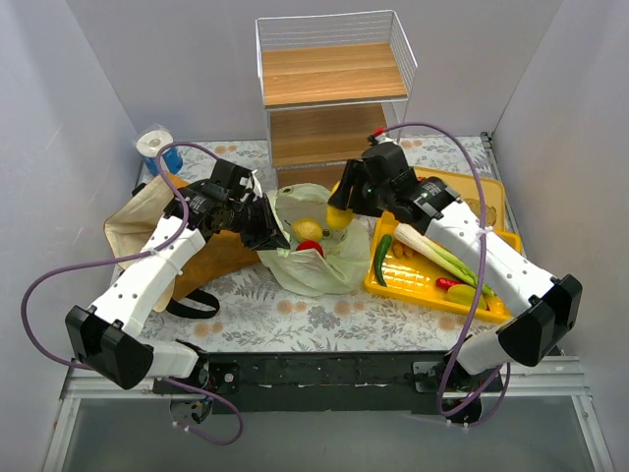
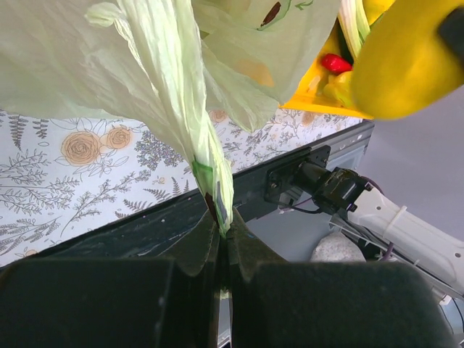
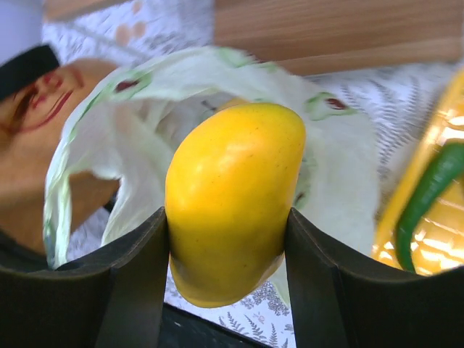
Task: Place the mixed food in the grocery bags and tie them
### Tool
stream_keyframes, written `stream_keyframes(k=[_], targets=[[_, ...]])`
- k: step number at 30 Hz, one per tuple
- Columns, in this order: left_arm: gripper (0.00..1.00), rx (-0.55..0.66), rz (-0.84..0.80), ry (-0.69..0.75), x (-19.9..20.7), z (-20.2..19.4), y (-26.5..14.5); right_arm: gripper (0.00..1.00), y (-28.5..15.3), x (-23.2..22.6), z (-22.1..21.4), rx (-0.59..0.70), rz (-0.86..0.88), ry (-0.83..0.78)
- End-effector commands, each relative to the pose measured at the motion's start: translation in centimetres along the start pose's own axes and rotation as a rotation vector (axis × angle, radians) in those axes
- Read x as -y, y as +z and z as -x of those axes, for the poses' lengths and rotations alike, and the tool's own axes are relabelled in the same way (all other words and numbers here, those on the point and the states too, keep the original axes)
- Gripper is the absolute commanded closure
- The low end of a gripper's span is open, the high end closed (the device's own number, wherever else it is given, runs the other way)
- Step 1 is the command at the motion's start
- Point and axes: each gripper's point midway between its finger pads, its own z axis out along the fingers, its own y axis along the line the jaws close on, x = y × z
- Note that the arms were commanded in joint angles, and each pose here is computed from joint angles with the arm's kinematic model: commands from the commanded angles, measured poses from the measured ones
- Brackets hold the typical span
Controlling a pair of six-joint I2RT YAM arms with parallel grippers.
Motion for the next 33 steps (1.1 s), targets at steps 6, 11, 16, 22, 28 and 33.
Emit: stream_keyframes(k=[6,11,16,22,28,33], targets=[[1.00,0.045,-0.025,0.025,0.8,0.8,-0.9,0.77,4.6,-4.7,-2.8,-0.002,0.261,-0.400],[1.00,0.055,-0.025,0.025,0.9,0.8,-1.3,0.54,7.9,-3.8,-4.5,-0.096,0.177,-0.463],[1.00,0.057,-0.027,0.023,0.9,0.8,-1.3,0.17,7.0,-2.9,-3.5,-0.070,0.120,-0.556],[1.00,0.042,-0.028,0.021,0.8,0.7,-0.9,0.07,2.5,-1.8,-1.8,0.050,0.136,-0.537],[1.00,0.028,-0.033,0.026,0.8,0.6,-0.6,0.20,0.4,7.8,-1.9,-0.042,0.034,-0.265],[1.00,0.011,-0.039,0.027,0.9,0.5,-0.3,0.37,0.8,14.7,-7.3,-0.265,-0.022,-0.098]])
